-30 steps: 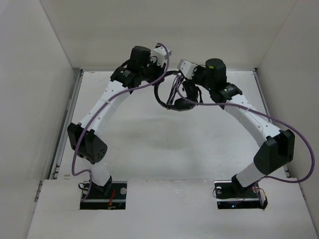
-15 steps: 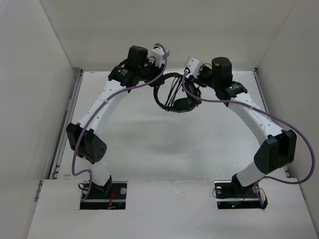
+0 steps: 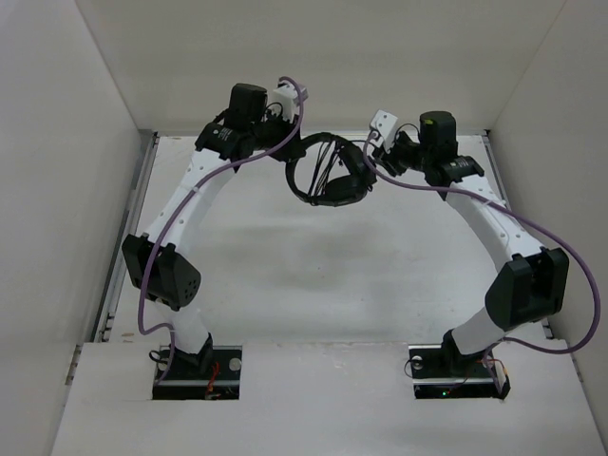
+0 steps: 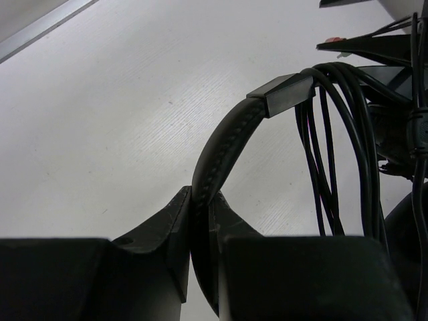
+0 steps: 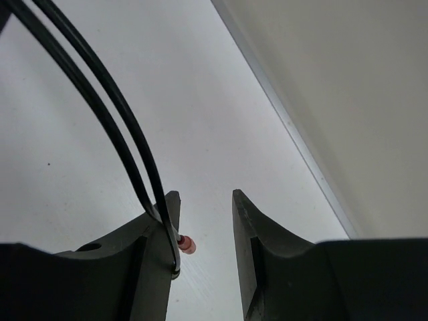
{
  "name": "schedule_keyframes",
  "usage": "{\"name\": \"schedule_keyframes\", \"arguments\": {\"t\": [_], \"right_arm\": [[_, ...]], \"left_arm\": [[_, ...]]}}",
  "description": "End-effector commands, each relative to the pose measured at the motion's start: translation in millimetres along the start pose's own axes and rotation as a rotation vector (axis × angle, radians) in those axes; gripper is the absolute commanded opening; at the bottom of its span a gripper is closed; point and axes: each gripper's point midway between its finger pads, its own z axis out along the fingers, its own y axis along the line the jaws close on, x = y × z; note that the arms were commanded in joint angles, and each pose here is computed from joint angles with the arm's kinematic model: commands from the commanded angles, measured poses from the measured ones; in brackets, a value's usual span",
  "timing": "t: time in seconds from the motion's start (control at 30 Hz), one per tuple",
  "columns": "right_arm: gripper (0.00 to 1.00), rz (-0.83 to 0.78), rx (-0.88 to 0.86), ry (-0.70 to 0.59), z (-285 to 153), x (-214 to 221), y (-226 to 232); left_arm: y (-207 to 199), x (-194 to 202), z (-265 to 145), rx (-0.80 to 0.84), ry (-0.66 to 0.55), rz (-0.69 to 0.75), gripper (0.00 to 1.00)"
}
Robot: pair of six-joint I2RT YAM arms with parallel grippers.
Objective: Wrap the headphones
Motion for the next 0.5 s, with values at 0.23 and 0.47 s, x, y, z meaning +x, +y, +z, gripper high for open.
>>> {"name": "schedule_keyframes", "arguments": {"t": [0.23, 0.47], "right_arm": [[0.44, 0.115, -0.122, -0.065, -9, 4, 22], [0.47, 0.256, -0.237, -0.157, -22, -20, 26]], "left_arm": [[-21, -44, -21, 0.107, -0.132, -0.034, 0.00], [-19, -44, -20, 0.111, -0.129, -0.042, 0.00]]}}
